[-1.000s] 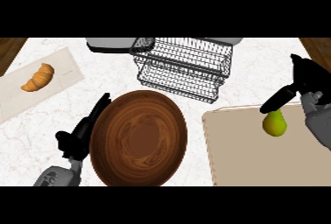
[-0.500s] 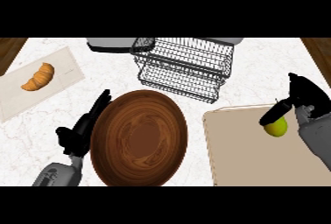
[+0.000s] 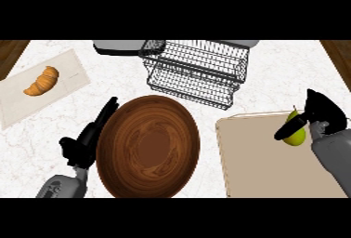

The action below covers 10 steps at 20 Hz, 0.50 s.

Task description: Pick the pear from the tray and place it in the tiered basket

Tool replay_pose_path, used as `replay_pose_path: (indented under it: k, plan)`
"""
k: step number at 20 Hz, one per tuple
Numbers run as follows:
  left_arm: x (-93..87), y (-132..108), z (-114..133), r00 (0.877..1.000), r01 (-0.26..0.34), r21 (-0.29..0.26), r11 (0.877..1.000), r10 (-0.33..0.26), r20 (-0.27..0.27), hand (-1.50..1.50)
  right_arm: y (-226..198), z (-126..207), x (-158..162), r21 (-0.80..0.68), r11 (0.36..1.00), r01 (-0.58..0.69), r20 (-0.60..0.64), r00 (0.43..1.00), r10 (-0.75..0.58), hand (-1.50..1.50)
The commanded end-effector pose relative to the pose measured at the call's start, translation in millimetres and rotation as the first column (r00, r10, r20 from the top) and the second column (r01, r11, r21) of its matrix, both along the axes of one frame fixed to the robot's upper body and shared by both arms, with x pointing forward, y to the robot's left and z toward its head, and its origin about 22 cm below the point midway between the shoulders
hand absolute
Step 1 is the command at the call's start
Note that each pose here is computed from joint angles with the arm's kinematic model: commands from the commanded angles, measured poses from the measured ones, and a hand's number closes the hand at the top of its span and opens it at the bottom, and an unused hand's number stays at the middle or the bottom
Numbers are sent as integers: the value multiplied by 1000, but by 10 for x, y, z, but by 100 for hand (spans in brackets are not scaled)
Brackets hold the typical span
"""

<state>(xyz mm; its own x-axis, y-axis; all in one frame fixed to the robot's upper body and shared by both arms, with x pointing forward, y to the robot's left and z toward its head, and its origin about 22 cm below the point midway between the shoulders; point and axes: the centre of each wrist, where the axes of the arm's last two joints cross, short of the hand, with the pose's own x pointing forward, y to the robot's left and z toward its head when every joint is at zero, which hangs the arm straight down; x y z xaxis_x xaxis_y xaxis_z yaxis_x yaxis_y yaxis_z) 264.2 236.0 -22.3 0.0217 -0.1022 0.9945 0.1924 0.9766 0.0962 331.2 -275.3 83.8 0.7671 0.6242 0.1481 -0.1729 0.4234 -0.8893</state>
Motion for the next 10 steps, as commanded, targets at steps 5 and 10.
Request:
replay_pose_path:
  k: [5, 10]
  plan:
    - [12, -15, 43, 1000, 11, -11, 1000, -11, 6, 0, -87, -222, -109, 6, 990, 138, -54, 989, -137, -150]
    - [85, -60, 80, 1000, 4, -10, 1000, -4, 7, 0, -97, -466, -126, 20, 990, 143, -54, 988, -141, -150]
